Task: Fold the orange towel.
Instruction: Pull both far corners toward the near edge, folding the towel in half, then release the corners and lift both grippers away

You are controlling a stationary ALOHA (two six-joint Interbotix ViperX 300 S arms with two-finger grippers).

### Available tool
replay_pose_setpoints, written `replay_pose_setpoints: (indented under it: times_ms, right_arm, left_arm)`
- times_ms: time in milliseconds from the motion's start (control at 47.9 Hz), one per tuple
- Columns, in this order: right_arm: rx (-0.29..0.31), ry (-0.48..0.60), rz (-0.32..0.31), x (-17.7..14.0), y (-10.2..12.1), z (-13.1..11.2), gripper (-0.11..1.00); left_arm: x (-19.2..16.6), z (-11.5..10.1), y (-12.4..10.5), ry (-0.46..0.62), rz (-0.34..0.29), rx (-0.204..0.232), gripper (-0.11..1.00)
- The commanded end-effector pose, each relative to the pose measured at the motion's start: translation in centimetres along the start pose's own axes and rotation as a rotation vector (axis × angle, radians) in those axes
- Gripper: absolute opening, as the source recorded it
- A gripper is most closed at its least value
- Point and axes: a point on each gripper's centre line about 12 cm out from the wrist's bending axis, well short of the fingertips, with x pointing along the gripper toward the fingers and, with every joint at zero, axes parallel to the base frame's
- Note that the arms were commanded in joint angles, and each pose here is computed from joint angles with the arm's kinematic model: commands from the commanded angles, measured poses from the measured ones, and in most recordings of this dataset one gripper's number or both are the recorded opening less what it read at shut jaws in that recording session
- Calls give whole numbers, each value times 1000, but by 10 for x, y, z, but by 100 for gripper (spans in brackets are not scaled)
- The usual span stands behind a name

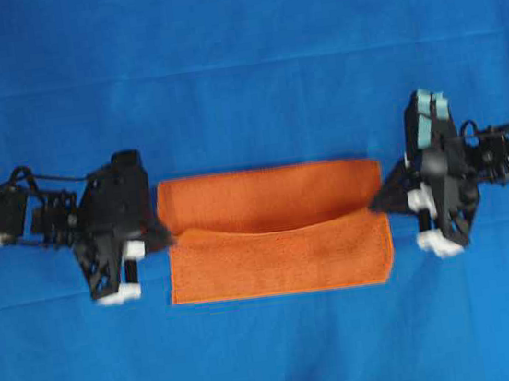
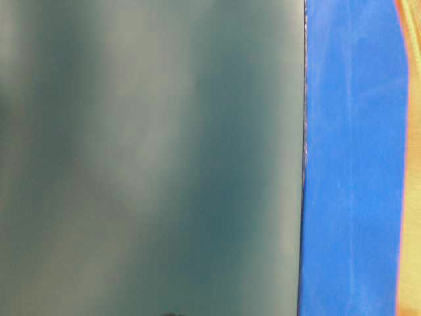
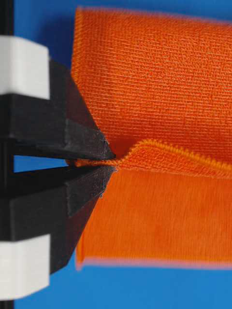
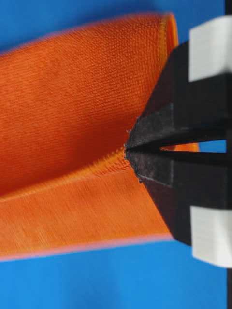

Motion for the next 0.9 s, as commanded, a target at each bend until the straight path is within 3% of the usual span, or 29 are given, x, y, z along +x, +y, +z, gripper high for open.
replay_pose_setpoints:
  times_ms: [0, 125, 251, 773, 877]
  right_arm:
    - [-14, -6, 38, 1, 14, 2, 1]
    - [-20, 14, 51, 5, 21, -1, 1]
    - [-29, 39, 52, 11, 24, -5, 1]
    - [-48, 49, 71, 16, 33, -9, 1]
    - [-25, 56, 66, 19, 33, -9, 1]
  left_arm:
    - [-2, 5, -17, -23, -41, -12, 0]
    - [0, 4, -28, -18, -65, -36, 0]
    - [3, 8, -36, -26, -82, -30, 0]
    - [12, 10, -39, -16, -82, -26, 1]
    - [11, 12, -40, -20, -85, -25, 15]
